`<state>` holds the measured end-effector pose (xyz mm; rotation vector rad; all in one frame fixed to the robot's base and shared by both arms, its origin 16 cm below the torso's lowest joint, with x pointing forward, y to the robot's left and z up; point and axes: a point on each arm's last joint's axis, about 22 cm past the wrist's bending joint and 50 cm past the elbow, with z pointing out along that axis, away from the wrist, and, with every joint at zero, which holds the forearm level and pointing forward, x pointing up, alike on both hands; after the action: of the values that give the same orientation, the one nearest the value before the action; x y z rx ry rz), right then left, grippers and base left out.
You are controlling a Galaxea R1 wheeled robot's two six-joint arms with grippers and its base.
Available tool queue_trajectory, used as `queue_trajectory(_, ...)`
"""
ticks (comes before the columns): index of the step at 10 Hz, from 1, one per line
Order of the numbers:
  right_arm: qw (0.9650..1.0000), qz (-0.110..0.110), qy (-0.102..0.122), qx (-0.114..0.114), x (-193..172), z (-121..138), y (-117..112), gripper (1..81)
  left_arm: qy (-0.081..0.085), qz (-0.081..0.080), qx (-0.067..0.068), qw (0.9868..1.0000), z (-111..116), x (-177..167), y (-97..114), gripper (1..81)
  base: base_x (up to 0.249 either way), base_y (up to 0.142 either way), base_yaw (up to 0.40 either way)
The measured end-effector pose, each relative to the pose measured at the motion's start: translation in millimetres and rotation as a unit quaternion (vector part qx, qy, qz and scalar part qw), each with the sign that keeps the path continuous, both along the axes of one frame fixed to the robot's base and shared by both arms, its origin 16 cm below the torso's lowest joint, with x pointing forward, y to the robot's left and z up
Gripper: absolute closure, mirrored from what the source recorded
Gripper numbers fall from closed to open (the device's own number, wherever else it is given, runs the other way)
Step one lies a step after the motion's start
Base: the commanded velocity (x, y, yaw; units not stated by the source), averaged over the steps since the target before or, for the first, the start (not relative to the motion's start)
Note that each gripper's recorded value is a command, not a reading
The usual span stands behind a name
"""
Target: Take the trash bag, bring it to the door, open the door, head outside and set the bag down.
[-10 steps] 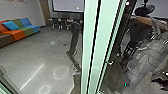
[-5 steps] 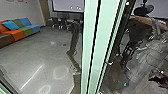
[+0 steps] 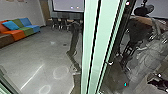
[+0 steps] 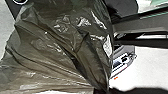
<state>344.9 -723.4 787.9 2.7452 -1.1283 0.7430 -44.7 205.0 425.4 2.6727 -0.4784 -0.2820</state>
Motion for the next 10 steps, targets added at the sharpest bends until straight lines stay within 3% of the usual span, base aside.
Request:
queue_trajectory(2, 0.9998, 0.009, 0.008, -0.018, -8, -9, -8, 1.0, 0.0, 0.0, 0.001, 1.0, -1, 0, -1, 81.1, 0.0, 0.0, 0.0)
queue_trajectory(4, 0.9995, -0.001, 0.012, -0.029, -17, -14, -20, 1.0, -0.001, 0.0, 0.002, 1.0, -1, 0, -2, 81.1, 0.0, 0.0, 0.0)
queue_trajectory(10, 0.9996, -0.006, 0.007, -0.025, -3, -2, -15, 1.0, 0.005, 0.009, 0.004, 0.9999, -1, -6, -3, 81.1, 0.0, 0.0, 0.0)
